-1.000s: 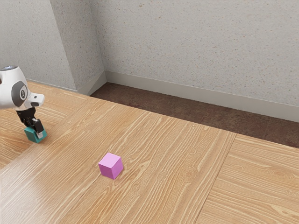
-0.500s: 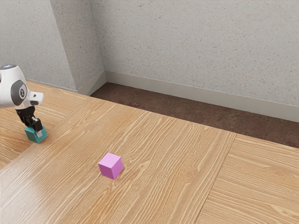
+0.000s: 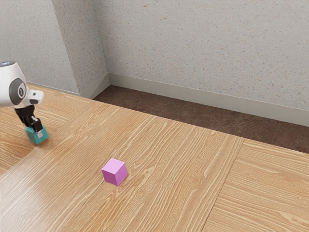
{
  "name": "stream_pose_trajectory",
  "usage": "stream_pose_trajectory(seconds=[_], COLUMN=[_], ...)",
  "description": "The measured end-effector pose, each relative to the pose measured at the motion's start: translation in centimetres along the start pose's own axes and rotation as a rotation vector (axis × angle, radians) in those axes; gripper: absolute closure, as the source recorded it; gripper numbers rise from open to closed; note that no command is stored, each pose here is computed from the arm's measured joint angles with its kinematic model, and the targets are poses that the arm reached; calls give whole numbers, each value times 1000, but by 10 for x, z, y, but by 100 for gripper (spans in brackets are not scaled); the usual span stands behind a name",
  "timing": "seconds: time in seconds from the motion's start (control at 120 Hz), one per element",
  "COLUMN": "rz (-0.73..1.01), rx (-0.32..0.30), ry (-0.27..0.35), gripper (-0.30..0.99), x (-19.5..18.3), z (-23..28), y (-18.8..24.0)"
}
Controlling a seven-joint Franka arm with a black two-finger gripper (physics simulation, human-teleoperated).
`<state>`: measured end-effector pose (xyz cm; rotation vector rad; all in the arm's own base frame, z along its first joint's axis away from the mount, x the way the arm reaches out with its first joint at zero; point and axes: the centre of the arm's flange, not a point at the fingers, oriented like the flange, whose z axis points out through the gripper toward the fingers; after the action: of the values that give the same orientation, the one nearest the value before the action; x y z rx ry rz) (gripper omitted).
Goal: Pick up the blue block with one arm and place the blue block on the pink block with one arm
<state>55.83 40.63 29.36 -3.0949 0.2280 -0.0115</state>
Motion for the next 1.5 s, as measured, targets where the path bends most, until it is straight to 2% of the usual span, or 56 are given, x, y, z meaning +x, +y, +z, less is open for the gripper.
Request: stream_pose_trajectory(seconds=[0.183,0.342,0.567,0.983,1.325,1.5], rz=[39,85,142,107,39,17], rx=[18,-2,-23,-31,-43,-56], ry=[44,23,4,20,28,34], gripper=[42,44,45,49,49,49], x=[17,26,50,62,47,51], z=[-55,-78,-92,-102,-101,-98], y=[27,75,157,262,316,343])
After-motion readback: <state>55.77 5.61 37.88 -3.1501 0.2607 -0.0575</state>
